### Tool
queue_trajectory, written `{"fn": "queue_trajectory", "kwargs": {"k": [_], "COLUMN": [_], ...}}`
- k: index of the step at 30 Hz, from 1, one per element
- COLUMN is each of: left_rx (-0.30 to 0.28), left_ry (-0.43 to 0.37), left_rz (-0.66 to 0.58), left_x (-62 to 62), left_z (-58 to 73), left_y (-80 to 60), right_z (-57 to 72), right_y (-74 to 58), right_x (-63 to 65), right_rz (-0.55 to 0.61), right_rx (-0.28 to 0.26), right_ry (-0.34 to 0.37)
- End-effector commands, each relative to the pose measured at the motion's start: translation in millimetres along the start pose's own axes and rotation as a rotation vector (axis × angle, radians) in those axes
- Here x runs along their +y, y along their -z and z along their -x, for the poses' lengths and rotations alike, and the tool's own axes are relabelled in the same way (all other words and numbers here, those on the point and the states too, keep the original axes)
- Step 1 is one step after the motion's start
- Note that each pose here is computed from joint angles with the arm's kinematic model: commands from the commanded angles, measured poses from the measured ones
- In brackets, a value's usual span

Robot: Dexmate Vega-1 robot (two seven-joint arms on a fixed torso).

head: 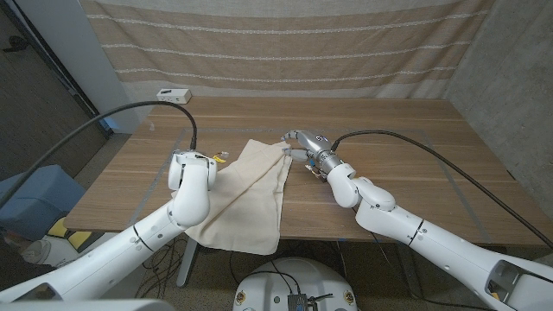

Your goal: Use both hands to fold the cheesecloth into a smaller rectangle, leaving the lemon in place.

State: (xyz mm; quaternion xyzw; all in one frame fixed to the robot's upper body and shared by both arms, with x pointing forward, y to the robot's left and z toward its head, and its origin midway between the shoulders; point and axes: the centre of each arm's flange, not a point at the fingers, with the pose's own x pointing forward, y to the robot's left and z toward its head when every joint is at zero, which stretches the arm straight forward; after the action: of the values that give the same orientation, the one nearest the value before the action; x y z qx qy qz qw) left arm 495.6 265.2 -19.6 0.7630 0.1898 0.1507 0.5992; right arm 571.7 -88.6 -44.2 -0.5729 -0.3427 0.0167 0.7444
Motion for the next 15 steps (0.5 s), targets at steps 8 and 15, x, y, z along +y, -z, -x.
{"fn": "queue_trajectory", "kwargs": {"k": [8,15], "left_rx": [0.066,0.048], "left_ry": [0.143,0.161], "left_rz": [-0.042,-0.058], "left_x": [-35.1,-41.9], "left_z": [-25.1,-30.9], "left_y": [-0.3,-7.7], "right_z": [1.2,0.6], "right_y": [-1.3,-0.9], "right_x": [-3.0,-4.1], "right_rz": [0.001,0.004], "right_rx": [-0.010,-0.010], "right_ry": [0.005,0.007]}}
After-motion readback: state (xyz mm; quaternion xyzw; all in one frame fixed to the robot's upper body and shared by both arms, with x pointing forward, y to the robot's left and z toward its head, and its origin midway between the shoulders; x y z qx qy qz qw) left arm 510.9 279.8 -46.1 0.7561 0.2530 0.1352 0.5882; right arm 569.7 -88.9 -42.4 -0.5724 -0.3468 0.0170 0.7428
